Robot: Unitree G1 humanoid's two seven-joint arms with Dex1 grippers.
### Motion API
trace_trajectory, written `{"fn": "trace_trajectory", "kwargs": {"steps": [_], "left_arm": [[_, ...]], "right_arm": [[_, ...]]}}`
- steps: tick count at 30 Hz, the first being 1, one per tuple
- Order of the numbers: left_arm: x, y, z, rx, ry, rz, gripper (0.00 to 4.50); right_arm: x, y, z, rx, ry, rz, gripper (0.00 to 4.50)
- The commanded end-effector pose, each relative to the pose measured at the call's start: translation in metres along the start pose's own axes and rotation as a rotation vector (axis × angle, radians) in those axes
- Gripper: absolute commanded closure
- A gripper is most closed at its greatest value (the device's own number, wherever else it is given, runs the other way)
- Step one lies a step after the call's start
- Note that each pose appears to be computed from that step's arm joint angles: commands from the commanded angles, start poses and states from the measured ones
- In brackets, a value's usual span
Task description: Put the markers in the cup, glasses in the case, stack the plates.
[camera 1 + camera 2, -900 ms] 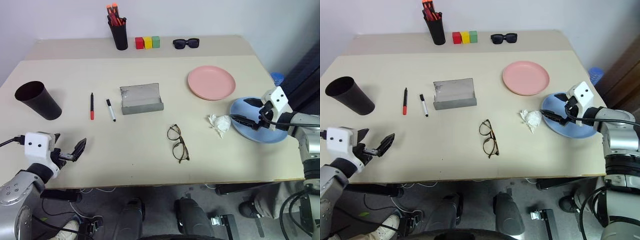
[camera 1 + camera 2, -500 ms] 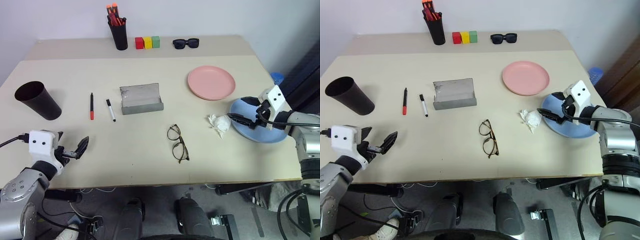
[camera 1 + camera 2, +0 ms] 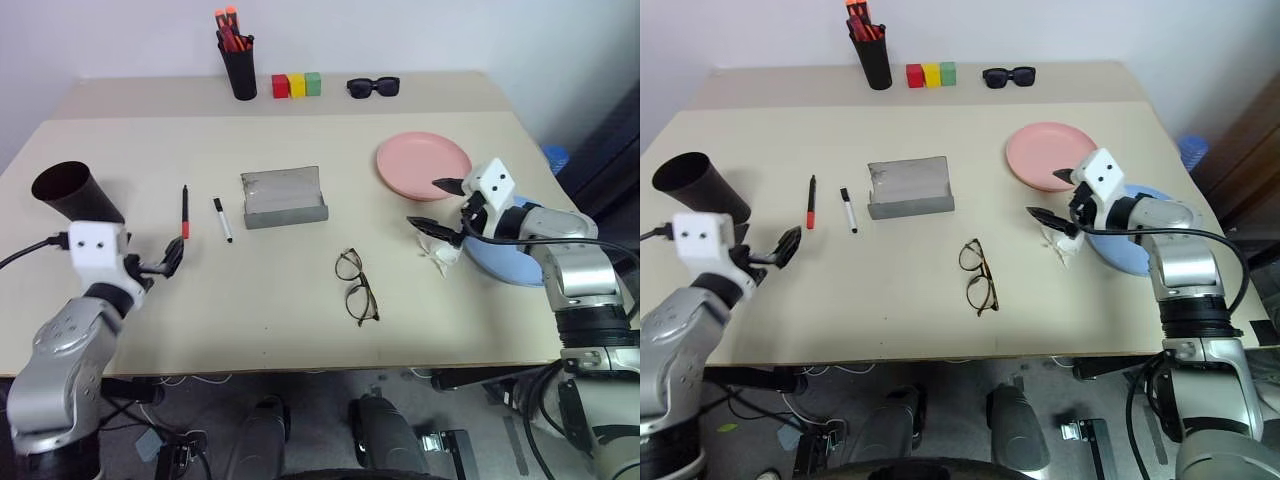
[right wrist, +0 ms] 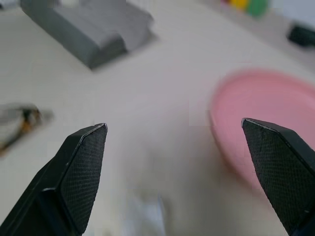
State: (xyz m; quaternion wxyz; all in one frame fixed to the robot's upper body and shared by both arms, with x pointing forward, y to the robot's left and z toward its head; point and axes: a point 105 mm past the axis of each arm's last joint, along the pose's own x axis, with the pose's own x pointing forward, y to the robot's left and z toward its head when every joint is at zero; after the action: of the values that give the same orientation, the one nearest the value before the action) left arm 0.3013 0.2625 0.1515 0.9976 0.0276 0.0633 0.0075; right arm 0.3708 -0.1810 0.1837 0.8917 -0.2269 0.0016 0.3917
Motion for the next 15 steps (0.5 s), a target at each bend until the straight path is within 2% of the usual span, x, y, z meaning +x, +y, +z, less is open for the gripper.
{"fn": "trace_trajectory", "kwargs": {"steps": [1,4,8,11,15], "left_arm": [[0.016,-0.005,0.003,-0.017,0.071,0.061,0.0],[0.035,-0.003,0.012,-0.039,0.12,0.161,0.0],[0.059,-0.008,0.017,-0.181,0.205,0.192,0.0],[0.076,0.001,0.025,-0.183,0.225,0.244,0.0],[0.091,0.003,0.02,-0.184,0.351,0.258,0.0]], "right_arm": [[0.01,0.011,0.036,-0.069,-0.101,0.016,0.05],[0.018,0.034,0.05,-0.055,-0.153,0.062,0.05],[0.027,0.066,0.063,-0.02,-0.203,0.141,0.05],[0.037,0.097,0.067,0.01,-0.226,0.199,0.05],[0.042,0.126,0.071,0.055,-0.254,0.252,0.05]]}}
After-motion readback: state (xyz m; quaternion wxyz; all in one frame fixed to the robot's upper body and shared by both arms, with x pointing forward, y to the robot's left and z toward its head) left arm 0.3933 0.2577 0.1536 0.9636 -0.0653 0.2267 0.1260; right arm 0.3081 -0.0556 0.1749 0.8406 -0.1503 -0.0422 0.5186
